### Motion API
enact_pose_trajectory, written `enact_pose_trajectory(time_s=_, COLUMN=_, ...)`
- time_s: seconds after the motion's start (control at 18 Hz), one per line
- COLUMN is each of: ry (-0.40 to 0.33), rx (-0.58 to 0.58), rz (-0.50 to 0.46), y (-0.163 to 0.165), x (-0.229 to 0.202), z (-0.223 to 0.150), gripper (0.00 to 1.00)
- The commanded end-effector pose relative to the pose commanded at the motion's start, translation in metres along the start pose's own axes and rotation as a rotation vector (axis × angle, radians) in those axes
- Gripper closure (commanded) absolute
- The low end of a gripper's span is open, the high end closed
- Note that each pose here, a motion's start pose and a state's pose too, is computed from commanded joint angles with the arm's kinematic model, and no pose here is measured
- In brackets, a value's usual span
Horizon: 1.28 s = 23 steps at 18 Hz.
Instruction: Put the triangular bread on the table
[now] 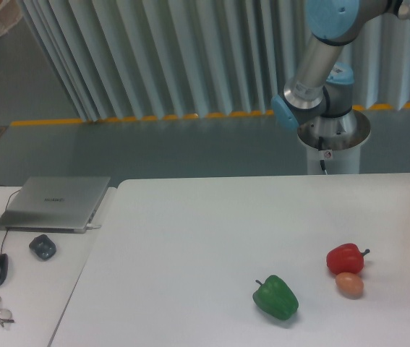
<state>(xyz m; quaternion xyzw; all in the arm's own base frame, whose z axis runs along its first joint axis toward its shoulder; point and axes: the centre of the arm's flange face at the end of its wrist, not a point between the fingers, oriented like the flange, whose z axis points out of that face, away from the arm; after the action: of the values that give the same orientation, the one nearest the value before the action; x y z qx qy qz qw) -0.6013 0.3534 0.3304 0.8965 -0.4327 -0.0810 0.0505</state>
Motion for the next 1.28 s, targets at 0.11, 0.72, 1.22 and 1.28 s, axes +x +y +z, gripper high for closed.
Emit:
enact_pose_trajectory(time_s=0.11, ry=0.003, rx=0.004, rz=0.000, y=-0.002, x=0.001, z=0.002, gripper=0.04)
enact_pose_trajectory(time_s=0.72, ry=0.041, rx=0.026, rz=0.010, y=-0.011, x=0.009, z=0.022, gripper=0.21)
enact_pose_trajectory(time_s=1.22, ry=0.031, rx=0.025, rz=-0.018, y=-0.011, x=0.010, z=0.015, gripper=0.98)
enact_pose_trajectory(time_s=1.28, ry=0.029, rx=0.025, rz=-0.031, y=-0.011, x=0.010, z=0.014, gripper=1.00)
